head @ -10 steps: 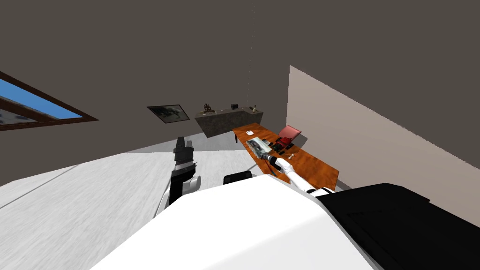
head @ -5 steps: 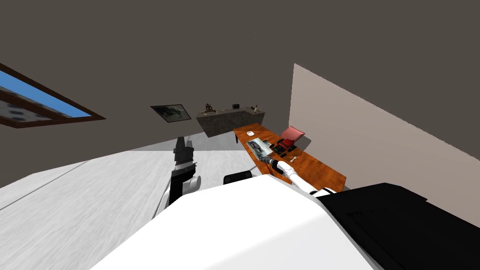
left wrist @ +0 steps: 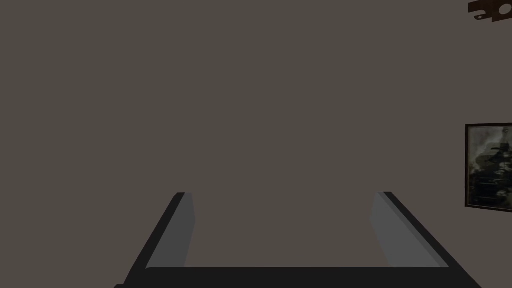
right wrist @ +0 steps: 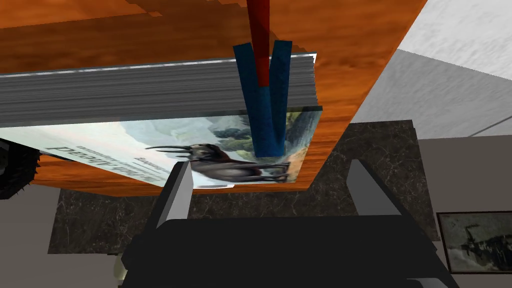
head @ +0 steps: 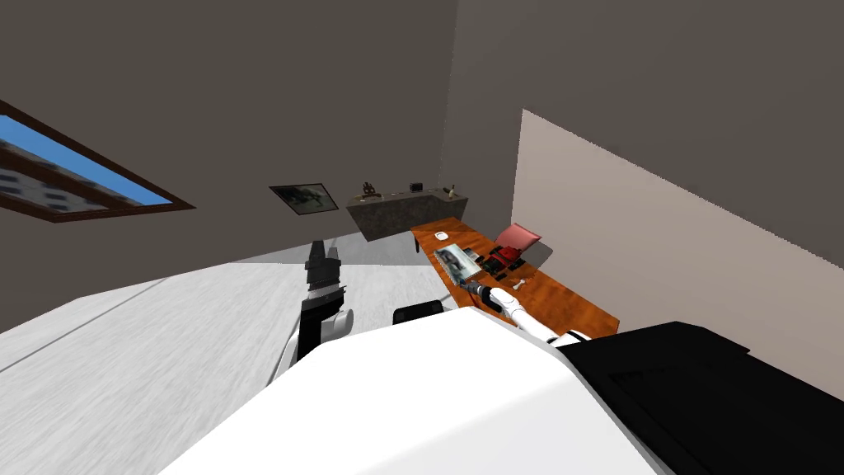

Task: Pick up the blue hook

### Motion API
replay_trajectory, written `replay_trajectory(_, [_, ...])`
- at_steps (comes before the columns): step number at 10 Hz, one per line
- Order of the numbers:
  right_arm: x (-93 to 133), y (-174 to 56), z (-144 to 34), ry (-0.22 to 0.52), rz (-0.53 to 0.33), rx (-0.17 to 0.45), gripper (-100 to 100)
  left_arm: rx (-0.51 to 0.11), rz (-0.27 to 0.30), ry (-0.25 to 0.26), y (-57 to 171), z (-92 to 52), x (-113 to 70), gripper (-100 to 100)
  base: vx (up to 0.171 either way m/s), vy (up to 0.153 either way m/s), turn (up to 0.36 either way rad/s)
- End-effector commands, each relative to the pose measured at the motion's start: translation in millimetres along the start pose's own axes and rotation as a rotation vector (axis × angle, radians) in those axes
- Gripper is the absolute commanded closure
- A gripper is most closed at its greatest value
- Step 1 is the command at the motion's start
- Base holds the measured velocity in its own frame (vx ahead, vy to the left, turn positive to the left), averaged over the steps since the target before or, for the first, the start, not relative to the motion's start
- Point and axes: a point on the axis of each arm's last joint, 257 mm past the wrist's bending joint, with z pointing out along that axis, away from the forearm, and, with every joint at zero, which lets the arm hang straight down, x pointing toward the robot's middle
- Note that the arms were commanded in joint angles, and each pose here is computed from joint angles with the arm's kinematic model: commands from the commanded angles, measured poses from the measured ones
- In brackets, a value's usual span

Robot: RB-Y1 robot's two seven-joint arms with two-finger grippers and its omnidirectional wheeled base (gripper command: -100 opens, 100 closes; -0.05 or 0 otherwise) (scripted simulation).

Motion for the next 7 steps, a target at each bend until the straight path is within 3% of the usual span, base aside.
replay_trajectory(1, [26.5, -4.6, -3.3, 0.054, -0.023, 0.006, -100, 0.000, 0.000, 0.000, 0.0, 0.0, 0.0, 0, 0.019, -0.010, 0.051])
replay_trajectory(2, [49.2, -7.6, -7.7, 0.100, -0.040, 0.011, -100, 0.000, 0.000, 0.000, 0.0, 0.0, 0.0, 0, 0.046, -0.021, 0.081])
replay_trajectory(3, [49.2, -7.6, -7.7, 0.100, -0.040, 0.011, -100, 0.000, 0.000, 0.000, 0.0, 0.0, 0.0, 0, 0.034, -0.020, 0.018])
replay_trajectory(5, [87.8, -11.2, -17.3, 0.179, -0.068, 0.014, -100, 0.000, 0.000, 0.000, 0.0, 0.0, 0.0, 0, 0.022, -0.007, 0.040])
replay_trajectory(6, [87.8, -11.2, -17.3, 0.179, -0.068, 0.014, -100, 0.000, 0.000, 0.000, 0.0, 0.0, 0.0, 0, 0.018, -0.001, 0.007])
replay_trajectory(7, [103.7, -11.4, -22.0, 0.211, -0.079, 0.013, -100, 0.000, 0.000, 0.000, 0.0, 0.0, 0.0, 0, 0.017, 0.001, 0.019])
